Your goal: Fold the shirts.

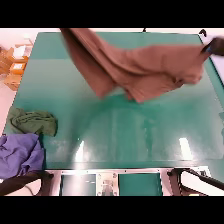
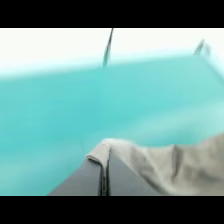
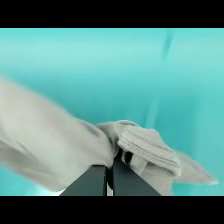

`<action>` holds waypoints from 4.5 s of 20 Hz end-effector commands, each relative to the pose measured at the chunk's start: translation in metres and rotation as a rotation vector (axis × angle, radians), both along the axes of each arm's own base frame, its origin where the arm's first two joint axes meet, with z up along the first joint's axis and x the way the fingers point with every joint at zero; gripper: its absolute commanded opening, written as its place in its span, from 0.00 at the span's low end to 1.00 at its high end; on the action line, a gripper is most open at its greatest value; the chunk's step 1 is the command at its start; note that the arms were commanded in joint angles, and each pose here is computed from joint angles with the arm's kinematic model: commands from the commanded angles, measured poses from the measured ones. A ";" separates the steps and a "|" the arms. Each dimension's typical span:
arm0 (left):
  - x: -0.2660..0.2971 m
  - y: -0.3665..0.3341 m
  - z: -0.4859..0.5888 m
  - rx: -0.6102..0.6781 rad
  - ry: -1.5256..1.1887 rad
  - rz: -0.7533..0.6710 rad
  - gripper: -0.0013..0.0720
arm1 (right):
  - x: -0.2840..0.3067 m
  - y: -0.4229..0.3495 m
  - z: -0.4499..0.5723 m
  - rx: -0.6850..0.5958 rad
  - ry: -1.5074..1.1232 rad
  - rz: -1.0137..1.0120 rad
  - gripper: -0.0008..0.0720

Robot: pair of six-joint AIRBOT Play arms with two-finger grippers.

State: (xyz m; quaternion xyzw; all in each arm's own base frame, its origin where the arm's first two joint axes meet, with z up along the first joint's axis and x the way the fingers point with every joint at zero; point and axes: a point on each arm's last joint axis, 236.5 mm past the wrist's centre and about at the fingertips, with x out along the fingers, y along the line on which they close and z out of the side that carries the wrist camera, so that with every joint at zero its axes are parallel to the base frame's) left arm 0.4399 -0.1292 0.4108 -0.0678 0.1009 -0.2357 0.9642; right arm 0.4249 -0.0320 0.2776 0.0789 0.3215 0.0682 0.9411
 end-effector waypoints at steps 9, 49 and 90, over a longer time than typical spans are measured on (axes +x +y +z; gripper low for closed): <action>-0.220 0.059 0.150 0.085 -0.371 0.186 0.05 | -0.151 0.025 0.227 -0.179 -0.633 -0.099 0.04; -0.083 0.031 -0.415 0.057 0.794 0.138 0.05 | -0.180 0.130 -0.393 0.690 0.797 -0.247 0.15; 0.108 0.025 -0.351 0.140 0.669 0.125 0.05 | 0.133 -0.016 -0.195 0.445 0.052 -0.193 0.04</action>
